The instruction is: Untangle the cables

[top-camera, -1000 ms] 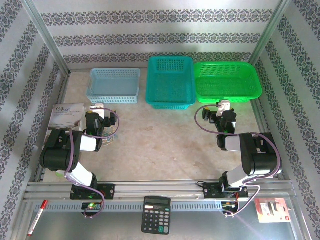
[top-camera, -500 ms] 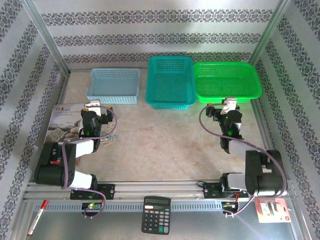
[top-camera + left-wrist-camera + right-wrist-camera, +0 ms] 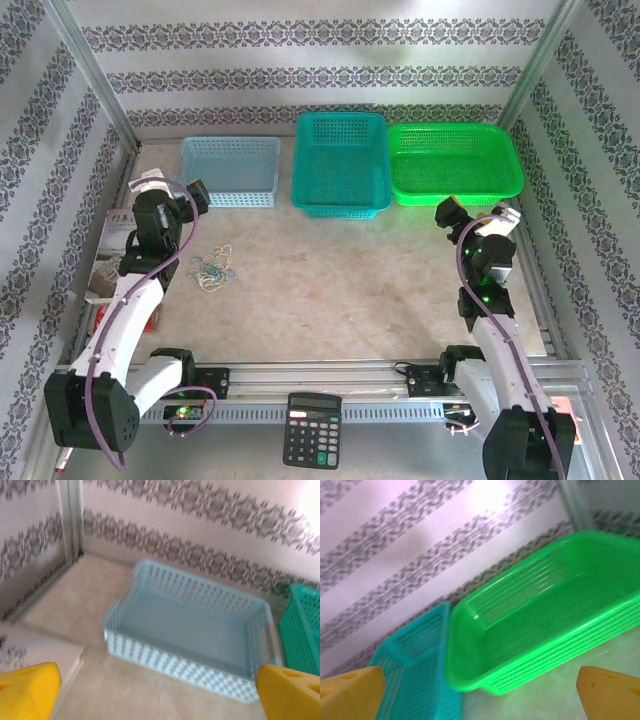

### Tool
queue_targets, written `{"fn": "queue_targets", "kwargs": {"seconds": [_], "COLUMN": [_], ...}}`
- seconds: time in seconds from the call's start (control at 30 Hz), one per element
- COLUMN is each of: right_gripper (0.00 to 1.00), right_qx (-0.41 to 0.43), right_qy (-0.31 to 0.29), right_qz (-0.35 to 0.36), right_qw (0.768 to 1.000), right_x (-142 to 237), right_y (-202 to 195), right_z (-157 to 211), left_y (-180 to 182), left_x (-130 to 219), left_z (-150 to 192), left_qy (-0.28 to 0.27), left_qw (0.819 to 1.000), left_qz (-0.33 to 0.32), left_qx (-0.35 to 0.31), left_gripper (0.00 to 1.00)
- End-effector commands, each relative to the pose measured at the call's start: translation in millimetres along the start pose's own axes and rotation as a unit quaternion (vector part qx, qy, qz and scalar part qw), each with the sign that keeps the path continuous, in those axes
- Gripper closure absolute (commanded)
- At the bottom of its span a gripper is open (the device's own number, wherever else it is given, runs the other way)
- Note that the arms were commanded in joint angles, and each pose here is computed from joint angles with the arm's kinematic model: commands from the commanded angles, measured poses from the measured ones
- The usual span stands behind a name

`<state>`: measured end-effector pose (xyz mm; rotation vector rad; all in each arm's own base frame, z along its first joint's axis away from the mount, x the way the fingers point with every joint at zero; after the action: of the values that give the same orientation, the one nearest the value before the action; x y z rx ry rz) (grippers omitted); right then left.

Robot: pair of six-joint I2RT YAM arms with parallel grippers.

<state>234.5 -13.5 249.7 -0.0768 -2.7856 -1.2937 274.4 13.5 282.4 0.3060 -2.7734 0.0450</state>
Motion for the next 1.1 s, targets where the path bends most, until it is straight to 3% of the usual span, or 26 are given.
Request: {"fn": "queue_targets", "kwargs": {"seconds": [0.0, 0.13, 0.37, 0.63, 0.83, 1.07], "right_gripper": [0.02, 0.02, 0.02, 0.02, 0.02, 0.02], "right_qx": [-0.033, 0.013, 0.12, 0.118, 0.158, 0.183], "right_qy": [0.149, 0.261, 0.356, 0.388, 0.335, 0.333], "right_qz": [-0.062, -0.062, -0.022, -0.012, 0.014, -0.025], "right_qw": [0.986, 0.963, 0.927, 0.914, 0.929, 0.925], "right_x": [-3, -1, 18, 24, 26, 31], "right_y": [28, 50, 72, 75, 83, 90], "right_z": [22, 65, 133, 159, 142, 131], "left_y": [5, 2, -1, -14, -22, -48], "left_x": [1, -8, -28, -47, -48, -39], "left_z": [56, 80, 110, 135, 152, 165], "left_qy": [0.145, 0.171, 0.205, 0.224, 0.235, 0.23], "left_qw": [0.988, 0.983, 0.976, 0.967, 0.958, 0.946], "left_qz": [-0.009, -0.005, -0.005, 0.048, 0.086, 0.148], "left_qx": [0.048, 0.071, 0.07, 0.109, 0.14, 0.172], "left_gripper": [0.0, 0.0, 0.0, 0.0, 0.0, 0.0]}}
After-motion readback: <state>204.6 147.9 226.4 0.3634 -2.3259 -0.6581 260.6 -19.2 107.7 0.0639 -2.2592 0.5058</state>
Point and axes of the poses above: each hand's point on the last joint's axis, 136 mm out from that joint toward the fingers, its own x axis back along the fingers, its own y axis along the line the jaws close on, z = x × y, the point moved 9 cm from there along x, back along the fingers, and after that the axes turned 15 degrees about -x, right-handed, at the moved point
